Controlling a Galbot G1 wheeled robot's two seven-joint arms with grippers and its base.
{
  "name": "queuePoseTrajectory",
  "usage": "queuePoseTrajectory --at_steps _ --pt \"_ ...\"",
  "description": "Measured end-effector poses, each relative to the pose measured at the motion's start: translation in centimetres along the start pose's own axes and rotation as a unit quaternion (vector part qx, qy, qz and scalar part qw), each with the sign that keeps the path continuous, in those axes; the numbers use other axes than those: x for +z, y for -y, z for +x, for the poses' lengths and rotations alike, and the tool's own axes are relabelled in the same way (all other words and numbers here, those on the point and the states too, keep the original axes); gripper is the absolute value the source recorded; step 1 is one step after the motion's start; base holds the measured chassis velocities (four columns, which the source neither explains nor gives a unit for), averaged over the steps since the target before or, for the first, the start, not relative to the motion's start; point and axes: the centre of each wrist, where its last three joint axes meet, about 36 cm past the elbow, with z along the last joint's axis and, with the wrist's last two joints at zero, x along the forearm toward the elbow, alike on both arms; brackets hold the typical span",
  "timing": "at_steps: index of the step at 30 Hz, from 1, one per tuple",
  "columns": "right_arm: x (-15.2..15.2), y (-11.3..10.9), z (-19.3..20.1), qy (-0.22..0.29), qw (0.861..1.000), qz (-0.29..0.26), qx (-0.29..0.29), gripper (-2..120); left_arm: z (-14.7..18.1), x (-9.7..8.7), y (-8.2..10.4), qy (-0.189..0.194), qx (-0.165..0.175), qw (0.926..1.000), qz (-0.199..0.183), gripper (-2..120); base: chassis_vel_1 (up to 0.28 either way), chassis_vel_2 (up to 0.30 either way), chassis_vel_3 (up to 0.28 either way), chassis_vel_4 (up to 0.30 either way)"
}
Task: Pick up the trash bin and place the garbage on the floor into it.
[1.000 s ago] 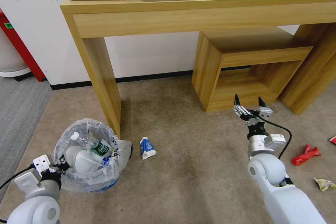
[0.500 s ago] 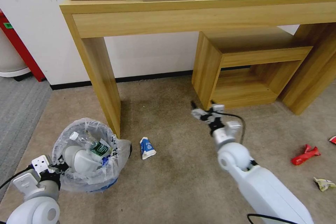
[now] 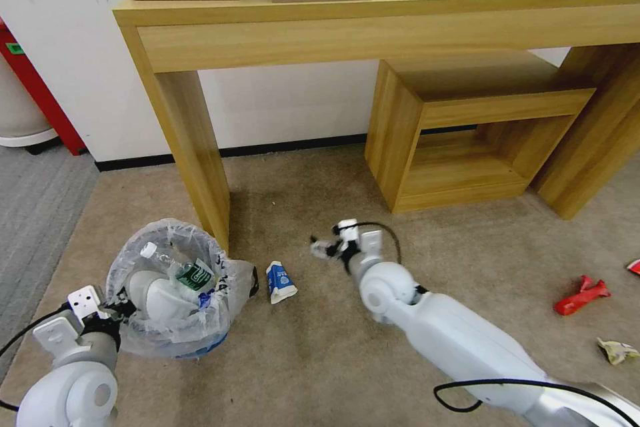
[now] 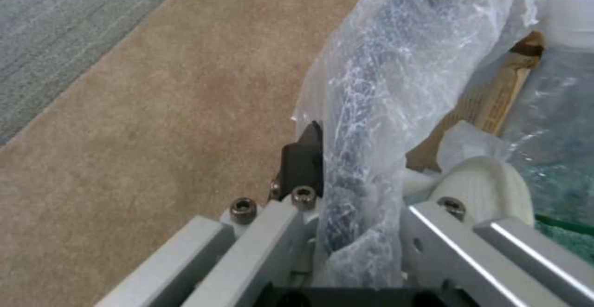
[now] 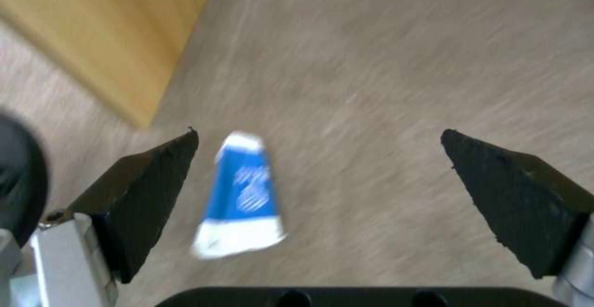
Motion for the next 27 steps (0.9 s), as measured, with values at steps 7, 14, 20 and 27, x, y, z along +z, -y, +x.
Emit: queuePoseTrajectory --at_steps 7,14,20,27 --pt "1.9 -5.8 -4.0 -0.072 0.997 0.034 -0.018 100 0.5 -0.2 -0.2 0.005 -0.002 1.0000 0.000 1 0.000 0.000 0.000 0.000" --pt "3.9 -7.9 -7.9 -0.124 0.990 0.067 0.009 100 1.2 -0.3 -0.4 0.014 -0.002 0.9999 0.003 1 0.000 0.000 0.000 0.000" --pt "5.5 -8.8 -10.8 -0.139 0.986 0.086 0.023 100 1.6 -0.2 -0.4 0.019 0.000 0.9998 0.006 1 0.000 0.000 0.000 0.000" --pt "6.7 -10.1 -11.6 -0.131 0.987 0.089 0.018 100 1.6 -0.1 -0.2 0.020 0.003 0.9998 0.008 1 0.000 0.000 0.000 0.000"
